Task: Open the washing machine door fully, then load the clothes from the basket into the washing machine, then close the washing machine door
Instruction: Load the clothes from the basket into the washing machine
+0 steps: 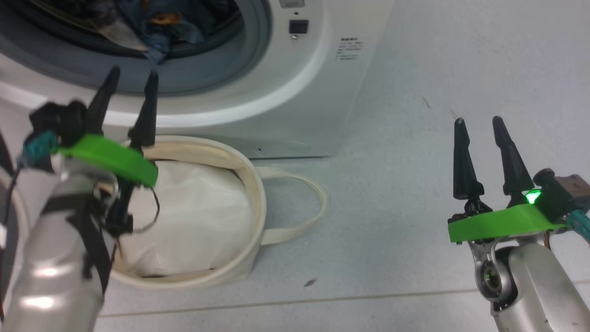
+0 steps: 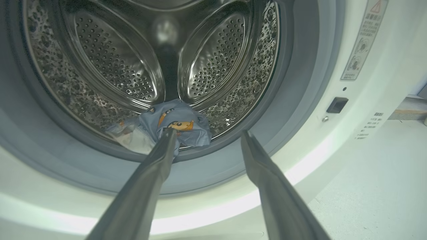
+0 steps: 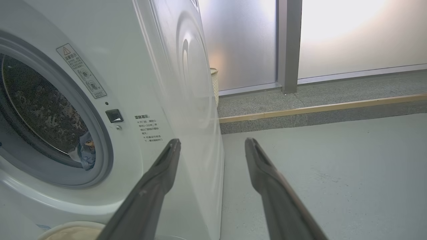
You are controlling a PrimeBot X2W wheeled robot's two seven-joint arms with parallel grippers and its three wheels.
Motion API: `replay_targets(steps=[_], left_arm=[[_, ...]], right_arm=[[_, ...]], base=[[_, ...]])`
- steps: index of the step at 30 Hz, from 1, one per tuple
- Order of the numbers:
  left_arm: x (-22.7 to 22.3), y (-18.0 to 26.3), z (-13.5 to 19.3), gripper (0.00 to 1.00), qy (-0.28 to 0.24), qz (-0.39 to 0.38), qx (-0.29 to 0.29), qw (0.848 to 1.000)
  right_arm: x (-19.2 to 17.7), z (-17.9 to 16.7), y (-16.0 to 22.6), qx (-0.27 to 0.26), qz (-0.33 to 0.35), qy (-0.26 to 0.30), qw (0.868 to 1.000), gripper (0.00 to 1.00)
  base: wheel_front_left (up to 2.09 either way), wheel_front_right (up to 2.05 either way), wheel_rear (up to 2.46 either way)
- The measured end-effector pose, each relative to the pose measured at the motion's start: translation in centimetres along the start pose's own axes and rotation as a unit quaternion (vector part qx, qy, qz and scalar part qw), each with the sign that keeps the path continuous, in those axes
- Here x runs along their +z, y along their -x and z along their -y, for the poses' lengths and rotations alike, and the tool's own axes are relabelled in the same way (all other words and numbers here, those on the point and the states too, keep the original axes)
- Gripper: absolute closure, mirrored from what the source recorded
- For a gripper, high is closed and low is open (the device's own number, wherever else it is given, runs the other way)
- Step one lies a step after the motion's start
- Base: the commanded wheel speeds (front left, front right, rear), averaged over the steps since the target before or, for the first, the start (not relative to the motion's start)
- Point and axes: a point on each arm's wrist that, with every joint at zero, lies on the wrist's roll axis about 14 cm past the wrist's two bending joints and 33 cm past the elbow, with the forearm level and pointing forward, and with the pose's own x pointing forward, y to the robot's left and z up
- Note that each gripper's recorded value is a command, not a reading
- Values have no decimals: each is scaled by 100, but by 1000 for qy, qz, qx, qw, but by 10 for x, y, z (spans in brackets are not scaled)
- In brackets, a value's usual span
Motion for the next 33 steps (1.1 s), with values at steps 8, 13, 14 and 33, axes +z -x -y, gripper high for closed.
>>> replay_targets(steps=[8, 13, 14, 33], left_arm=[[2, 60, -7, 0, 16, 17, 25, 999], [10, 90, -22, 0, 20, 32, 58, 998], [11, 96, -26, 0, 19, 34, 65, 997], [15, 114, -36, 0, 47, 50, 93, 993]], right_arm=[[8, -23, 1, 38, 7, -5, 999, 0], [8, -45, 5, 72, 2, -5, 997, 0], [9, -47, 5, 78, 3, -1, 997, 0], [6, -52, 12, 86, -3, 6, 996, 0]], base=[[0, 0, 0], [0, 0, 0], [0, 0, 0], [0, 0, 0]])
